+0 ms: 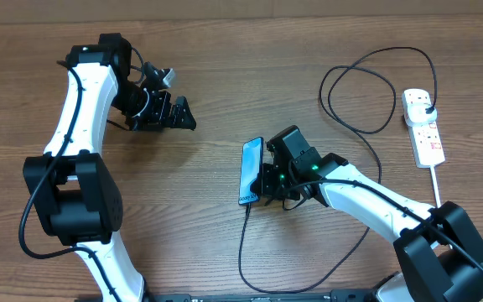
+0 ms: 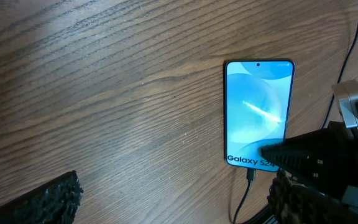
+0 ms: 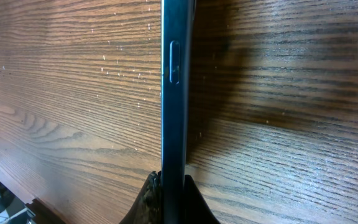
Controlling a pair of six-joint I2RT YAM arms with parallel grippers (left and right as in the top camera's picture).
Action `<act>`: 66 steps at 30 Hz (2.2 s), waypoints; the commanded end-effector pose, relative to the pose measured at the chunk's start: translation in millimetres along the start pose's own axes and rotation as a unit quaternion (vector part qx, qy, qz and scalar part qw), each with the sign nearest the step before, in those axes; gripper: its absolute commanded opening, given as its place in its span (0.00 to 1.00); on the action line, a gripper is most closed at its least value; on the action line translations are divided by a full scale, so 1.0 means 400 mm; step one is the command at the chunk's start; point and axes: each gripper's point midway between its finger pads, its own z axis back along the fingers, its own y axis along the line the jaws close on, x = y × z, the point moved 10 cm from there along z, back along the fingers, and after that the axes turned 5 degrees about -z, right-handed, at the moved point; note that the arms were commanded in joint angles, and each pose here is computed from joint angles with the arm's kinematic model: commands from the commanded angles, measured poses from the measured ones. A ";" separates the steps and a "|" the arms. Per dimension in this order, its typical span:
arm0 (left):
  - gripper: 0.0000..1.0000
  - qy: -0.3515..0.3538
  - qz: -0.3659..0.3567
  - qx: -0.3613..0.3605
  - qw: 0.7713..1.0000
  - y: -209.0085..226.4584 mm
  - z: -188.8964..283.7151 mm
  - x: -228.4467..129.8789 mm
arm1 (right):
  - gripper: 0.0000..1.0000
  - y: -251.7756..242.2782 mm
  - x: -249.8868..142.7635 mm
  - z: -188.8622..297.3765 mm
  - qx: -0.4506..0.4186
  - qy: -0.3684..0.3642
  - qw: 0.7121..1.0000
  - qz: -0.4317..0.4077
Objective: Plug charger to phone and switch on socket
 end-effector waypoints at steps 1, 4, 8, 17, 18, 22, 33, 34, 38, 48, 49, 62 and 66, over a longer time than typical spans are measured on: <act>0.99 -0.015 -0.010 0.006 1.000 -0.018 0.023 0.006 | 0.04 0.002 -0.001 0.002 -0.008 -0.010 1.000 0.006; 1.00 -0.015 -0.010 0.006 1.000 -0.018 0.023 0.006 | 0.04 0.002 -0.001 0.002 -0.008 -0.011 1.000 0.006; 1.00 -0.015 -0.010 0.006 1.000 -0.018 0.023 0.006 | 0.04 0.002 -0.001 0.002 -0.008 -0.011 1.000 0.006; 0.99 -0.015 -0.010 0.006 1.000 -0.018 0.023 0.006 | 0.04 0.002 -0.001 0.002 -0.008 -0.011 1.000 0.006; 1.00 -0.015 -0.010 0.006 1.000 -0.018 0.023 0.006 | 0.04 0.002 -0.001 0.002 -0.008 -0.011 1.000 0.006; 0.99 -0.015 -0.010 0.006 1.000 -0.018 0.023 0.006 | 0.04 0.001 0.000 0.002 -0.010 -0.013 1.000 0.006; 1.00 -0.015 -0.010 0.006 1.000 -0.018 0.023 0.006 | 0.04 0.001 0.000 0.002 -0.011 -0.014 1.000 0.006; 1.00 -0.015 -0.010 0.006 1.000 -0.018 0.023 0.006 | 0.04 0.001 0.000 0.002 -0.012 -0.015 1.000 0.006; 1.00 -0.015 -0.010 0.006 1.000 -0.019 0.024 0.006 | 0.04 0.001 0.000 0.002 -0.012 -0.014 1.000 0.006; 1.00 -0.015 -0.010 0.006 1.000 -0.018 0.023 0.006 | 0.04 0.001 0.000 0.002 -0.012 -0.015 1.000 0.006; 1.00 -0.015 -0.010 0.006 1.000 -0.018 0.023 0.006 | 0.05 0.001 0.000 0.002 -0.012 -0.015 1.000 0.006; 1.00 -0.015 -0.010 0.006 1.000 -0.018 0.023 0.006 | 0.15 0.000 0.001 0.003 -0.015 -0.017 1.000 0.006; 0.99 -0.015 -0.010 0.006 1.000 -0.019 0.024 0.006 | 0.07 0.000 0.001 0.003 -0.015 -0.017 1.000 0.006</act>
